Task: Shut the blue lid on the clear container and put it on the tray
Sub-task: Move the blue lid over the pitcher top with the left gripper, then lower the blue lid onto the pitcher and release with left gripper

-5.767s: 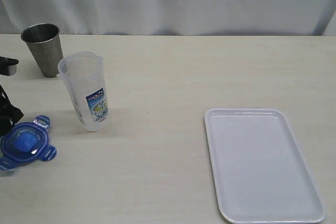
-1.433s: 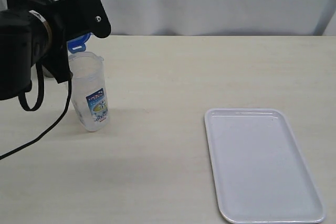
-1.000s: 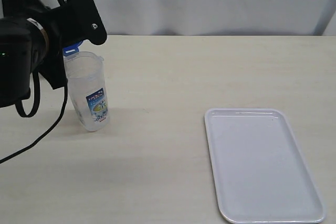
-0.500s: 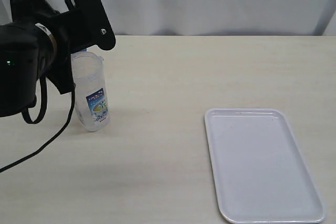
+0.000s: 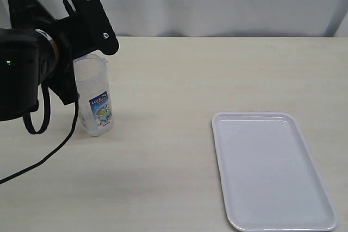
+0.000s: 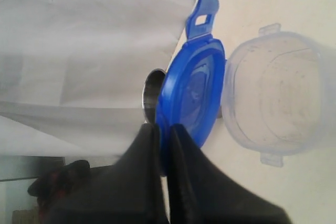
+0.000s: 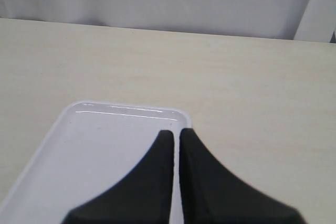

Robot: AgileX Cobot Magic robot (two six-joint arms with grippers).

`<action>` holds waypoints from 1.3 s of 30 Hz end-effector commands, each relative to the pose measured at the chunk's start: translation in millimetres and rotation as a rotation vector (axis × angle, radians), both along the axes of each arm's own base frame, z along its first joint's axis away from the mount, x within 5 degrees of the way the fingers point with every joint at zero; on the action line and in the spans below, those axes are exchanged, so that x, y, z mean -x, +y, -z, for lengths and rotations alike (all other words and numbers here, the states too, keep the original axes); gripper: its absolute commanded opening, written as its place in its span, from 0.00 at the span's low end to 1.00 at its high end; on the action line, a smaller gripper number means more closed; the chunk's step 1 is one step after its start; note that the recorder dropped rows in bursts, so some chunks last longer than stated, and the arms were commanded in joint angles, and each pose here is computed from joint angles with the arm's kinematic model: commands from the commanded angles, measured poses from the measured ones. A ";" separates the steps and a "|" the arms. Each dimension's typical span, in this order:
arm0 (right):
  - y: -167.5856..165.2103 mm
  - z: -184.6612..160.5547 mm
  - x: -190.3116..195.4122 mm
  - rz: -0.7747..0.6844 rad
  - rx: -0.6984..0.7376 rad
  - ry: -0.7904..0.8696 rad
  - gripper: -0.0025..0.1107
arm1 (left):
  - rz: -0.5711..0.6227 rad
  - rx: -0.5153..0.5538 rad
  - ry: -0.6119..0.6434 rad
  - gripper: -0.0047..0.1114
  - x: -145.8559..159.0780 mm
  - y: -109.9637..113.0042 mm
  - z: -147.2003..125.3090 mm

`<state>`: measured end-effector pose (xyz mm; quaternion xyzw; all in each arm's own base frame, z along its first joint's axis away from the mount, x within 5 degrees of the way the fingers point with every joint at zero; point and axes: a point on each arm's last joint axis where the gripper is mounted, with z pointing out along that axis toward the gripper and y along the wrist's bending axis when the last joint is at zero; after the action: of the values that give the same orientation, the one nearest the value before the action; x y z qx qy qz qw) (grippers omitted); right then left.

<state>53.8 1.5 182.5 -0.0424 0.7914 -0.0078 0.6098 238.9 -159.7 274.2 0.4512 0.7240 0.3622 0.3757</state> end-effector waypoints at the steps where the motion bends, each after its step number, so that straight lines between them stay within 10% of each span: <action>1: 0.0 0.1 0.3 -0.002 0.004 -0.005 0.06 | -0.011 0.004 0.009 0.04 1.0 0.5 1.0; 39: 0.0 0.1 0.3 -0.002 0.004 -0.005 0.06 | 0.102 0.035 0.238 0.04 15.6 -13.5 18.3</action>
<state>53.8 1.5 182.5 -0.0424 0.7914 -0.0078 0.6098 224.8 -170.5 257.5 0.5115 0.7469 0.2867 0.3135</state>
